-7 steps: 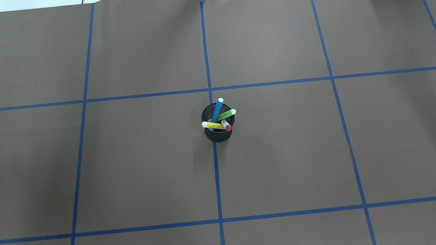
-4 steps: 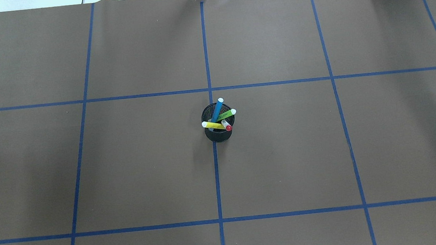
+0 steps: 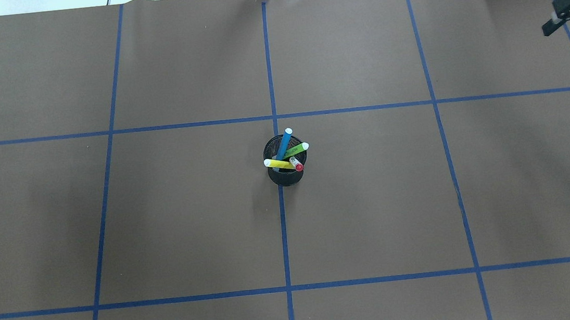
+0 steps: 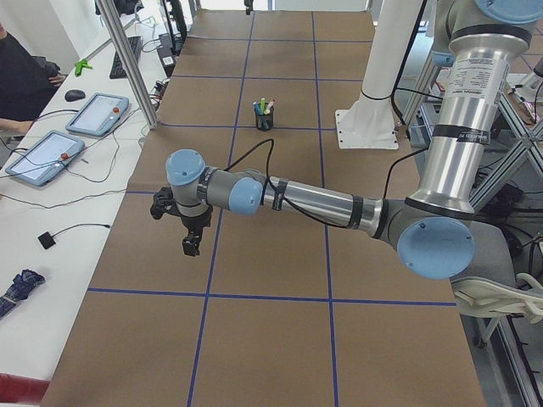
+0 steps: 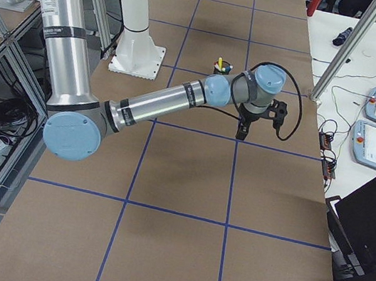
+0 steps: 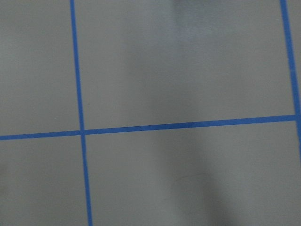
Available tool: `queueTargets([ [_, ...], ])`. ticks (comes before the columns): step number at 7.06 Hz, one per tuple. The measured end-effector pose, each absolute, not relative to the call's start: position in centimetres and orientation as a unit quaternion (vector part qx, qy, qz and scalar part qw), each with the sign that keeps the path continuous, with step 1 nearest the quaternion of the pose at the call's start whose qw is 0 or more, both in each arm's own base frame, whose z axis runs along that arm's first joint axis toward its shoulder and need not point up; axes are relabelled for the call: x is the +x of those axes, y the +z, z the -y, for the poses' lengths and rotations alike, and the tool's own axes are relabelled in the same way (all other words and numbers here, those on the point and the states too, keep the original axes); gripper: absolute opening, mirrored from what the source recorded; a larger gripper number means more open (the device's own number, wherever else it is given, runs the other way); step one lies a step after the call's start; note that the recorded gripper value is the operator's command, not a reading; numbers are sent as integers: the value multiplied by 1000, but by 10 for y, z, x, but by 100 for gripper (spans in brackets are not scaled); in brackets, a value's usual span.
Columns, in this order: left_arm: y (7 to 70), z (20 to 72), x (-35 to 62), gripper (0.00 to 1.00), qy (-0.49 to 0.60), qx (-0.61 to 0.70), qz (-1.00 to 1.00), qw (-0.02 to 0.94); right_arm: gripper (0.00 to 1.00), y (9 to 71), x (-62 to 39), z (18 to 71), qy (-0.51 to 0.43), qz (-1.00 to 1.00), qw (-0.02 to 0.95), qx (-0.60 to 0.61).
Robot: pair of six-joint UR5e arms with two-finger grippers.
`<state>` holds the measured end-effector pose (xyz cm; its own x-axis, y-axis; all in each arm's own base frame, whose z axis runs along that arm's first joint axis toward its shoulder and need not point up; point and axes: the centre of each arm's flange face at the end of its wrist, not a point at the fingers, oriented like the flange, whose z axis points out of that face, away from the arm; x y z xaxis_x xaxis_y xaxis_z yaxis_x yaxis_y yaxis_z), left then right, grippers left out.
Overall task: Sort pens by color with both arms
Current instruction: 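Move the right gripper over the black mesh cup toward the blue marker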
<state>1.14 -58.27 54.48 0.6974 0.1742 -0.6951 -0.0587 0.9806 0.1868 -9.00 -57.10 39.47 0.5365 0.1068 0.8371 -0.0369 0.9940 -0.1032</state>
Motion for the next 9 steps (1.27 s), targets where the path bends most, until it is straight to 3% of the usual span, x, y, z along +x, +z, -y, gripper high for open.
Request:
queueTargets([
  [5, 545, 584, 19, 100, 65, 69, -388, 917, 99, 198, -276, 649, 17, 454, 883, -117],
  [9, 551, 583, 20, 100, 63, 62, -395, 914, 97, 128, -427, 621, -18, 424, 893, -150],
])
